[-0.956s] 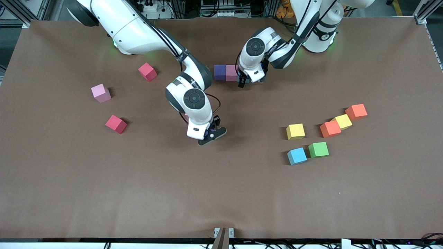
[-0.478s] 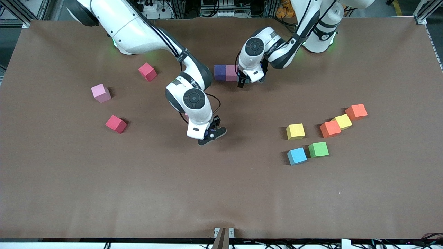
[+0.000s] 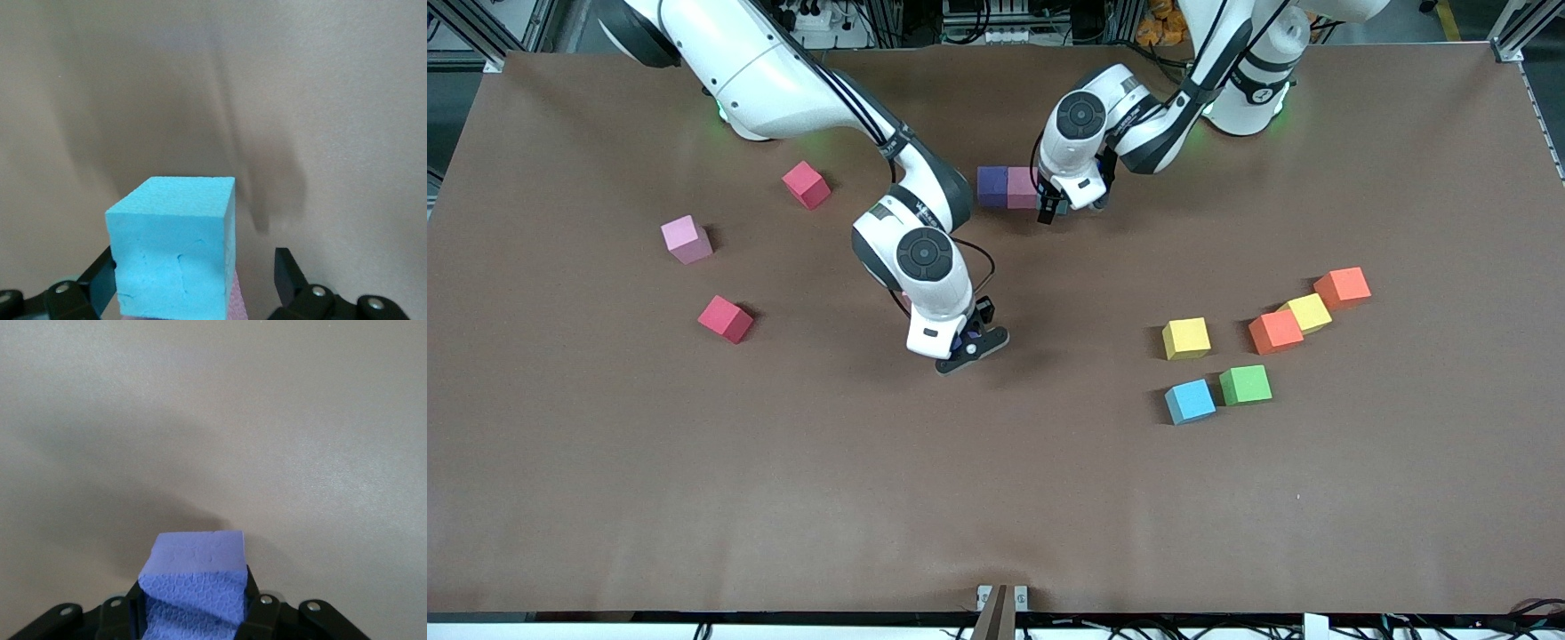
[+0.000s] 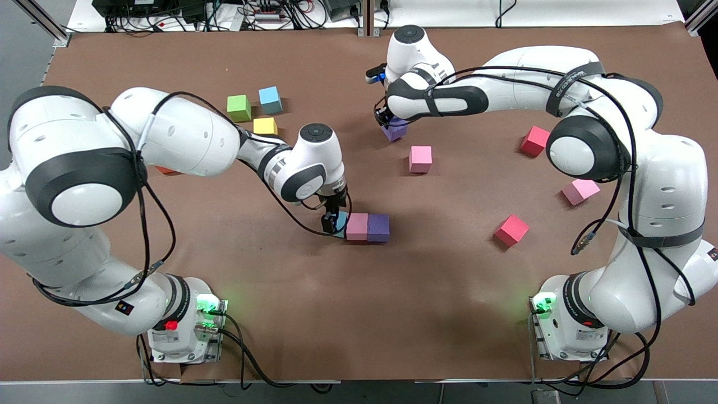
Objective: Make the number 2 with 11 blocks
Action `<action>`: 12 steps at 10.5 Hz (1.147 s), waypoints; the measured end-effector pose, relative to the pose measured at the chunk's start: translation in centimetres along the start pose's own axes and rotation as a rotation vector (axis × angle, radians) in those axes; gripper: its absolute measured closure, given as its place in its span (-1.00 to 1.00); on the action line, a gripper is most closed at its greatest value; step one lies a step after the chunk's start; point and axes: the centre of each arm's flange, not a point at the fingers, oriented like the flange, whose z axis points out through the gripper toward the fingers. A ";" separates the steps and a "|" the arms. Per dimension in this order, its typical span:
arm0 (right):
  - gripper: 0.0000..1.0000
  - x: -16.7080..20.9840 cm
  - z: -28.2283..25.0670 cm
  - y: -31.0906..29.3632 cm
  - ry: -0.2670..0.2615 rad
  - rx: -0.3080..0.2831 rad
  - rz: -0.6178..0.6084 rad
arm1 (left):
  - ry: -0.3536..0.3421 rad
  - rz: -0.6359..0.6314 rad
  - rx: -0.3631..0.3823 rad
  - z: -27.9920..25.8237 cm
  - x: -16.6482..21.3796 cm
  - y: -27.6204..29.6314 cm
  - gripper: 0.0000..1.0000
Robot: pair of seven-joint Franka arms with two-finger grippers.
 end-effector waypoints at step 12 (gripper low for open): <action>-0.06 -1.1 -0.3 -4.3 -0.032 0.038 0.156 | 0.020 0.050 0.020 -9.2 2.7 5.6 -1.00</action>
